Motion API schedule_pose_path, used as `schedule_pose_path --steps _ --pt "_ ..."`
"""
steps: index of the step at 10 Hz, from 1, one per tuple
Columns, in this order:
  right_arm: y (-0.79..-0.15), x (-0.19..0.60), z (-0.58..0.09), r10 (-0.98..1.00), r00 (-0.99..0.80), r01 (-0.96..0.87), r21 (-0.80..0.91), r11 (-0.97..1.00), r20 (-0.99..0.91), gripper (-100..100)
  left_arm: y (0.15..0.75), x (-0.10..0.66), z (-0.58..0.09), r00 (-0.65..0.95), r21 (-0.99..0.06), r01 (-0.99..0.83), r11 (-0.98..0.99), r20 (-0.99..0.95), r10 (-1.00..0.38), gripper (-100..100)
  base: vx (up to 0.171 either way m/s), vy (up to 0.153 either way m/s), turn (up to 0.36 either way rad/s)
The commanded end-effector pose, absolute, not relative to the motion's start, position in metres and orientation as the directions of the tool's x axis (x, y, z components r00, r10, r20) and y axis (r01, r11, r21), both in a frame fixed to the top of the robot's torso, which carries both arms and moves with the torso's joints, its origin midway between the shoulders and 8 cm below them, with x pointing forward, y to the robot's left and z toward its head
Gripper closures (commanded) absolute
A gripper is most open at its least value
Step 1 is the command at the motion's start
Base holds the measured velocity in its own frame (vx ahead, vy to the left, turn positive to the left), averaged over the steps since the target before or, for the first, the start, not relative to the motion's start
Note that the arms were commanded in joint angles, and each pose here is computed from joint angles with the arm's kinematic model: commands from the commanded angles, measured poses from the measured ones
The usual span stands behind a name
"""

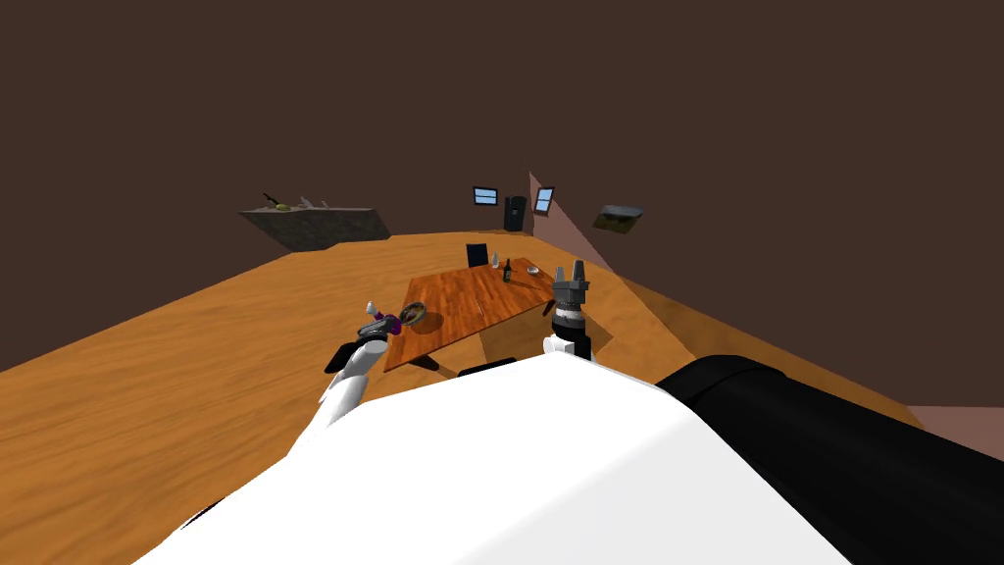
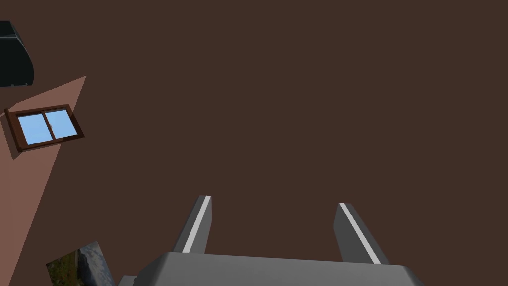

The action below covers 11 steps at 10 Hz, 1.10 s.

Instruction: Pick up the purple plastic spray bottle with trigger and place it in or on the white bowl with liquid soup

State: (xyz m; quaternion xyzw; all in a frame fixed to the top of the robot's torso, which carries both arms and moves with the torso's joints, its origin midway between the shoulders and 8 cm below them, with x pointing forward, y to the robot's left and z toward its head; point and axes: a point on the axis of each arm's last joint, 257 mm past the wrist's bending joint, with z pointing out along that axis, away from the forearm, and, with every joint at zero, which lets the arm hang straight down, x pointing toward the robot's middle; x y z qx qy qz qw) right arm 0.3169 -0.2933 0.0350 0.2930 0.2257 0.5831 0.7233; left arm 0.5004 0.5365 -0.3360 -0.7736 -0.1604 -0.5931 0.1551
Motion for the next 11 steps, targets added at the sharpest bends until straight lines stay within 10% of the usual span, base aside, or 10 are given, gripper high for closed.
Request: schedule_pose_path --steps 1,11 --pt "-0.293 0.317 0.035 0.976 0.218 -0.711 0.687 0.148 0.015 0 0.564 0.496 -0.323 0.231 -0.057 0.466 -0.883 0.971 0.059 100 -0.055 0.088 -0.142" --pt "-0.293 0.317 0.035 0.976 0.218 -0.711 0.687 0.148 0.015 0 0.616 0.468 -0.352 0.299 -0.057 0.558 -0.828 0.944 0.136 100 0.000 0.096 -0.212"
